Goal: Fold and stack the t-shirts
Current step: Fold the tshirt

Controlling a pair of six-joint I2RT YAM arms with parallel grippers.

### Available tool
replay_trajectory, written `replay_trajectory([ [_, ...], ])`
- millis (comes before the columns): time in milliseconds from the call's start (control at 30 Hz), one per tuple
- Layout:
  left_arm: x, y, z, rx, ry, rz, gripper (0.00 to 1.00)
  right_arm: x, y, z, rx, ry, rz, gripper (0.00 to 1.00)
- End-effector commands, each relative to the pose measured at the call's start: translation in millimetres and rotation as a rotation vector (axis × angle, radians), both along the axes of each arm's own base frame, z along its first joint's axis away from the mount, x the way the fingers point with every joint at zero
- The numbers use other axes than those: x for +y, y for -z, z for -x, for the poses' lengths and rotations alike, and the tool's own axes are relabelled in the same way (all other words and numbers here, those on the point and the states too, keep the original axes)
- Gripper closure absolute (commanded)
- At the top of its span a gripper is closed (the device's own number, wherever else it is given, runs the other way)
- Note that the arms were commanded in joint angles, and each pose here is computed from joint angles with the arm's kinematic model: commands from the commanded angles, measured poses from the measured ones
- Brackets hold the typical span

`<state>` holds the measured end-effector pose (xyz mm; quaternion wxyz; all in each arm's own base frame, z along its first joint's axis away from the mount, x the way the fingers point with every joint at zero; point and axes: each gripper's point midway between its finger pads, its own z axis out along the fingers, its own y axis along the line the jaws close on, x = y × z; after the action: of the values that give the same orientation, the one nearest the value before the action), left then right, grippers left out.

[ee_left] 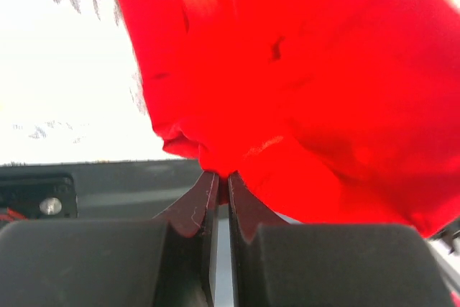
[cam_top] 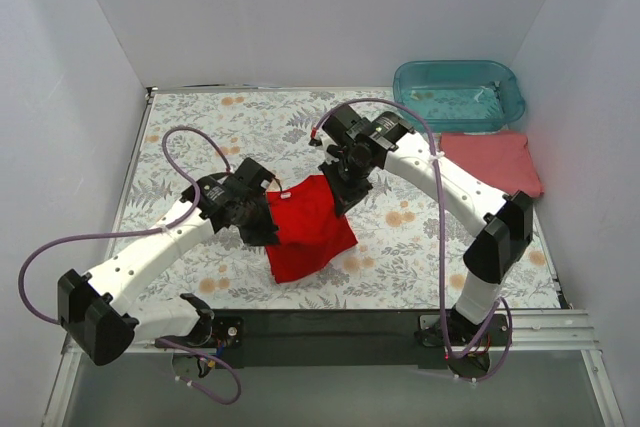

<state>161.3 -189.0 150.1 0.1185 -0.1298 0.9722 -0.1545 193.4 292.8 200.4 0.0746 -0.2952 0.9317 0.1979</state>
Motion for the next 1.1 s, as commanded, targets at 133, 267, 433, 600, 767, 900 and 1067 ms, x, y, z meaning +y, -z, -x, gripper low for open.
replay_trajectory([
  [133, 10.0, -9.1, -51.9, -0.112, -0.043, 0.096, 1.00, 13.3, -3.9, -36.3, -0.011, -0.021, -0.023, 0.99],
  [267, 19.9, -2.1, -77.5, -0.128, -0.082, 0.106, 1.00, 16.6, -4.1, -70.3, -0.044, 0.016, -0.034, 0.99],
  [433, 42.3, 17.3, -100.0, -0.125, -0.152, 0.083, 1.00, 19.8, 21.9, -103.1, -0.032, 0.026, -0.012, 0.99],
  [600, 66.0, 38.3, -126.7, -0.149, -0.221, 0.054, 1.00, 22.9, 58.0, -134.1, -0.039, 0.045, -0.012, 0.99],
  [767, 70.6, 58.3, -146.1, -0.164, -0.241, 0.038, 1.00, 26.9, 81.8, -164.0, -0.093, 0.078, -0.056, 0.99],
  [900, 71.3, 80.4, -152.9, -0.135, -0.241, 0.021, 1.00, 30.3, 102.1, -179.4, -0.114, 0.089, -0.076, 0.99],
  [1067, 80.5, 93.4, -159.5, -0.162, -0.264, -0.023, 0.97, 34.0, 110.9, -185.9, -0.128, 0.088, -0.108, 0.90],
])
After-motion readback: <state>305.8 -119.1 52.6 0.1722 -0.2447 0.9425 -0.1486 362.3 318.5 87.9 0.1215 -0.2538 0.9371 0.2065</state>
